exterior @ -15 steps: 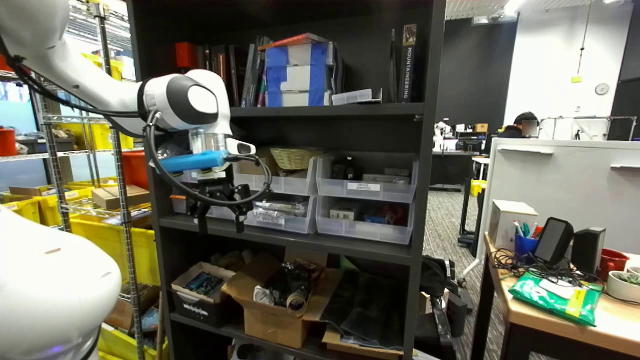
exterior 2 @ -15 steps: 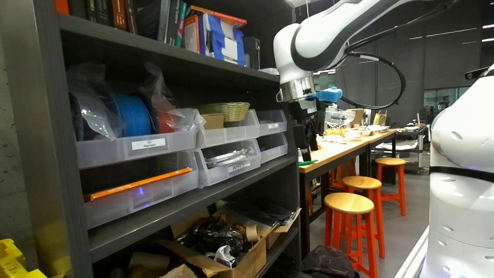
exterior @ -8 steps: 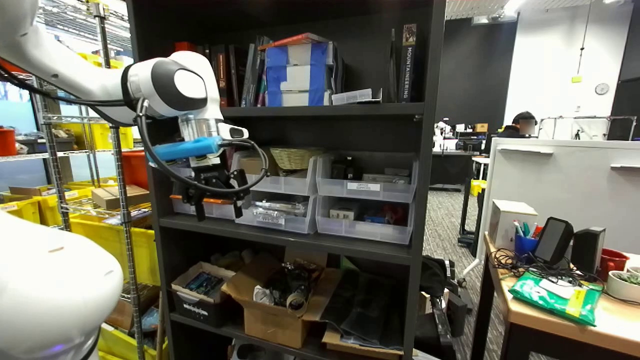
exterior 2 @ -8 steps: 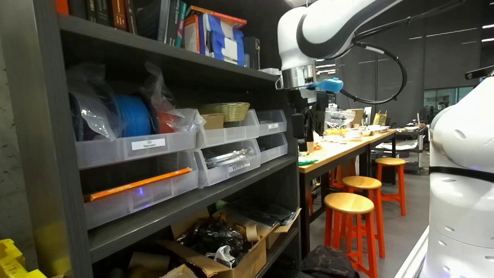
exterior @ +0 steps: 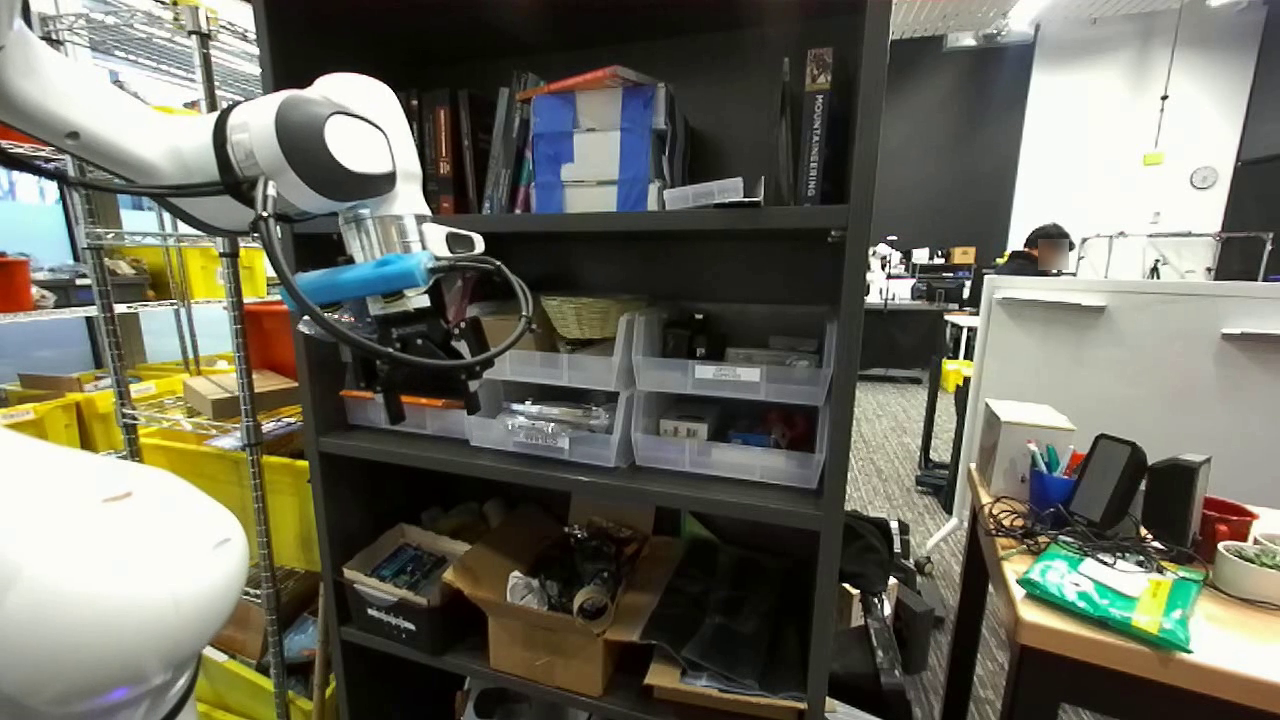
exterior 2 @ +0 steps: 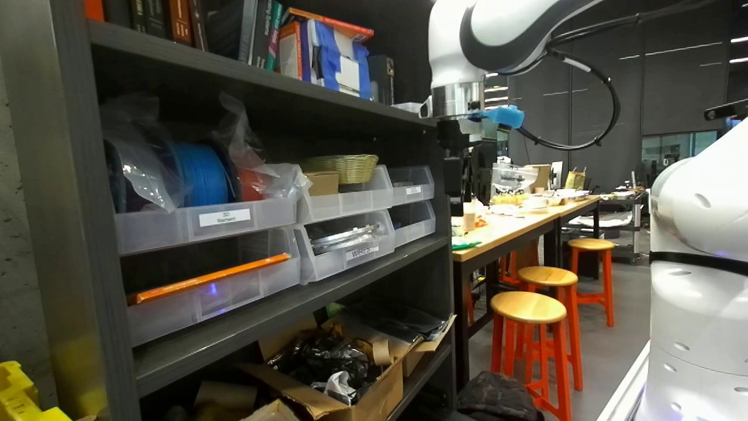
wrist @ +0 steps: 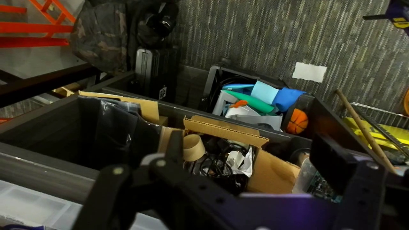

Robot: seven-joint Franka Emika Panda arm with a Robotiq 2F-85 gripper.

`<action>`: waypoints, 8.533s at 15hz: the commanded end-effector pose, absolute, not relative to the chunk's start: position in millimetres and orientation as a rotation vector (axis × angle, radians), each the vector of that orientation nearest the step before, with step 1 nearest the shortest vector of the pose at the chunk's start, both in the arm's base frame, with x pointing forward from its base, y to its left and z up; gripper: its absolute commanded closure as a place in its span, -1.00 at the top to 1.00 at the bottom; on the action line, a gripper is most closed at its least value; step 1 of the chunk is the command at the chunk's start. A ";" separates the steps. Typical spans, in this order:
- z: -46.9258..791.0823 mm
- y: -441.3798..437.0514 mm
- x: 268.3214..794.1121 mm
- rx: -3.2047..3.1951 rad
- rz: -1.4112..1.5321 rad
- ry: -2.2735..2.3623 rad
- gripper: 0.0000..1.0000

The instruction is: Remove the silver object from the top left and put it in the basket on the second shelf from the top

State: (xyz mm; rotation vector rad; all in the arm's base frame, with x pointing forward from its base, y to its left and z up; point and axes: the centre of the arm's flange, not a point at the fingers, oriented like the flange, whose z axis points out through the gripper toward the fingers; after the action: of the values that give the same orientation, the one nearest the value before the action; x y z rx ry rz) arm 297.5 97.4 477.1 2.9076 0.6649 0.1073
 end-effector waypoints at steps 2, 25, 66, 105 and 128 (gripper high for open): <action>477.0 97.3 297.5 2.908 0.107 0.665 1.00; 579.4 152.2 300.1 2.892 0.623 1.275 1.00; 672.8 248.4 299.3 2.531 1.266 1.961 1.00; 696.7 341.6 386.7 2.290 1.479 2.011 1.00; 691.1 352.3 418.0 2.271 1.523 1.964 1.00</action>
State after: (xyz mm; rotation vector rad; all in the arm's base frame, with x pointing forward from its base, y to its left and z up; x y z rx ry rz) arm 411.4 349.4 688.9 2.2794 1.9474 1.4986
